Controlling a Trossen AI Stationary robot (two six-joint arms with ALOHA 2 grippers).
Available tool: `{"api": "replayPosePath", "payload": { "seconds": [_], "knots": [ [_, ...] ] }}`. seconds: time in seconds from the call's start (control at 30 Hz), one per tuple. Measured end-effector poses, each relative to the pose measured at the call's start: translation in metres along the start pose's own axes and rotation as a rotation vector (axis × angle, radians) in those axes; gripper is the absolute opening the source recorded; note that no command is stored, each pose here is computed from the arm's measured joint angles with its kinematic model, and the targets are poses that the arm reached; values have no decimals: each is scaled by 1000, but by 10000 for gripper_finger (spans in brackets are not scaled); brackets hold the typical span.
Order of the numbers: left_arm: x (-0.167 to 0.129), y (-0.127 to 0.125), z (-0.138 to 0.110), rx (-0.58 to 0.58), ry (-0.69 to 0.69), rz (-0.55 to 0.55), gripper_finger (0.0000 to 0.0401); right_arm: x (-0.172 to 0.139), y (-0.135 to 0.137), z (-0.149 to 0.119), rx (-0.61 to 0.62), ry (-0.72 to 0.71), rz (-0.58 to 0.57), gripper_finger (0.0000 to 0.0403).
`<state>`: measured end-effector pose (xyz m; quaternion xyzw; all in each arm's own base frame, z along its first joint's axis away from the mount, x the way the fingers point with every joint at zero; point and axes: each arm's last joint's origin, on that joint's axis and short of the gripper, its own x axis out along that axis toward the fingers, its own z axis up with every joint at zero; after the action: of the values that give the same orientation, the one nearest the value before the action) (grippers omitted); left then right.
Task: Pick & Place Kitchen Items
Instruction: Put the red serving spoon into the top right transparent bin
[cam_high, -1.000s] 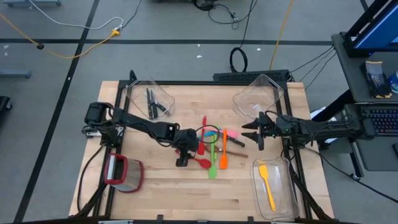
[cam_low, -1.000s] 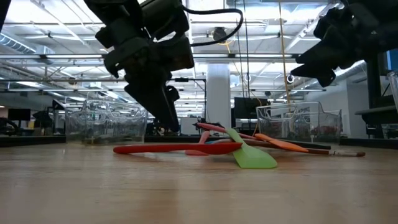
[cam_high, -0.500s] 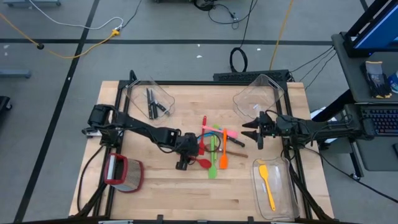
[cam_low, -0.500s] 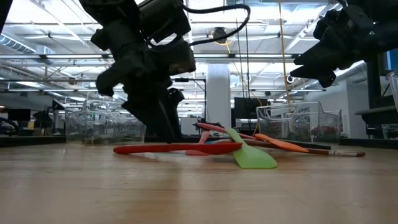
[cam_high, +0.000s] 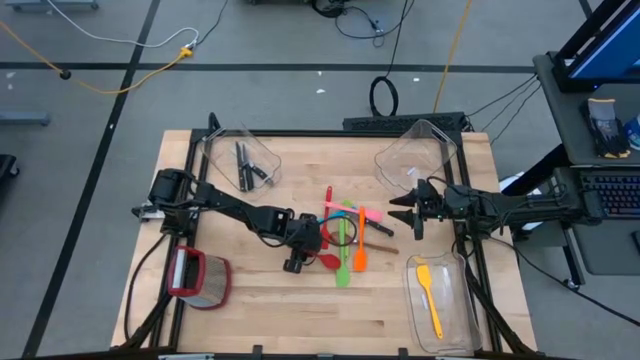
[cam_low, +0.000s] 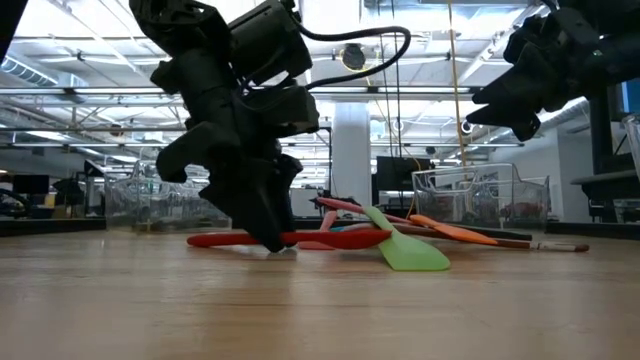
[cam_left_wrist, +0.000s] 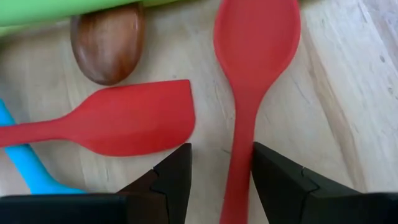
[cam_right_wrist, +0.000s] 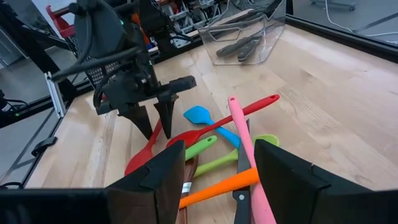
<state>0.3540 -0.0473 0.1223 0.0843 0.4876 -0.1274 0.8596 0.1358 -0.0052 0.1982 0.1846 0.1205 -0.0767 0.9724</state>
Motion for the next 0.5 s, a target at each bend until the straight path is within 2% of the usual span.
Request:
{"api": "replayPosePath", "payload": {
  "seconds": [0.17,0.43,0.5],
  "knots": [
    [5,-1,-4,11,31,-13,146,0,0,0,21,2,-2,185],
    [5,-3,-3,32,25,-19,23,0,-1,0,23,-17,-48,185],
    [5,-5,-3,36,27,-15,16,0,-1,0,23,-16,-47,185]
  ]
}}
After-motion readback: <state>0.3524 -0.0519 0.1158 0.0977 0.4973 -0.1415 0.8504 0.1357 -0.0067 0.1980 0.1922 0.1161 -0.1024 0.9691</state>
